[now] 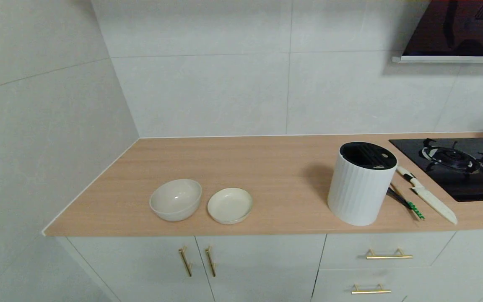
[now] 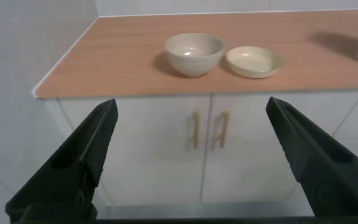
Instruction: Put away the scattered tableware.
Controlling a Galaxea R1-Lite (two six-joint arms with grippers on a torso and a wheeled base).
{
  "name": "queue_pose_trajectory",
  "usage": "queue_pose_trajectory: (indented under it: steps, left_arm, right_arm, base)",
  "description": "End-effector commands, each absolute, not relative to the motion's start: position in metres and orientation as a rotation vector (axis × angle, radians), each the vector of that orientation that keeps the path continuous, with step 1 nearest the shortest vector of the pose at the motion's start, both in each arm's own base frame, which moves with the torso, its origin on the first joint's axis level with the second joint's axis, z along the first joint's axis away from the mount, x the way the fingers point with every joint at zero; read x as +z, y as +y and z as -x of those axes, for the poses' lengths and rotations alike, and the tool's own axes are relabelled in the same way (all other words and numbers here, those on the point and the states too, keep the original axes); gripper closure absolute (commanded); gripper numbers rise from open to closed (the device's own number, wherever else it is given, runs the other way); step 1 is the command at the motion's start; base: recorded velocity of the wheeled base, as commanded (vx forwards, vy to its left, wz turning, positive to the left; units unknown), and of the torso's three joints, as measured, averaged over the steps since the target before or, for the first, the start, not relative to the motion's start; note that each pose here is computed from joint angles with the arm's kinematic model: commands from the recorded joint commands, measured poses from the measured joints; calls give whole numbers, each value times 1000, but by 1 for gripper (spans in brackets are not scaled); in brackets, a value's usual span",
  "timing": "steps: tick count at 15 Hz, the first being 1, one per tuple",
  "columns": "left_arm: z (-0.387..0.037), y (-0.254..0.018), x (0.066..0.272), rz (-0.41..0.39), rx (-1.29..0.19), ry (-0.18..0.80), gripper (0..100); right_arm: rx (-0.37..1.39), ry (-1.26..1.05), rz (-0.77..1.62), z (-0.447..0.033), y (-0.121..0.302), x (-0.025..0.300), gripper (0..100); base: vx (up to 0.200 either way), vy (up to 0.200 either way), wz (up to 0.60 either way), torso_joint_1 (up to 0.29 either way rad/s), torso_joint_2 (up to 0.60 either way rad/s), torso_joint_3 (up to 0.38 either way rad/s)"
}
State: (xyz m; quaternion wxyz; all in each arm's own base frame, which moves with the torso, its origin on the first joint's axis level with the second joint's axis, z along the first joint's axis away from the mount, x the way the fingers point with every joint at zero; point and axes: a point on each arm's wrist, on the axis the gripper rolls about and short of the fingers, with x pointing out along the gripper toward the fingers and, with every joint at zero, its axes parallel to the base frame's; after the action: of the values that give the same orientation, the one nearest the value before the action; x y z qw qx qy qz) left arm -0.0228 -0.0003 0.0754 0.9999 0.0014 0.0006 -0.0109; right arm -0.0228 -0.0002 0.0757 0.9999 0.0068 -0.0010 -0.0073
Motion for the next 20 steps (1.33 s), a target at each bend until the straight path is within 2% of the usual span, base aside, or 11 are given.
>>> queue_pose_trajectory:
  steps: [1,12,20]
  left_arm:
    - [23,0,75,-3,-21,3,0]
    - [23,0,75,-3,-21,3,0]
    - [23,0,75,-5,-21,3,0]
  right_arm:
    - [-15,-3,-14,23,0,76,0]
    - [-15,0,-14,23,0,76,0]
    - [-15,-2,-14,23,0,76,0]
  base:
    - [0,200,0,-2,2,2]
    - [0,200,0,2,2,3]
    - [0,0,0,0,0,0]
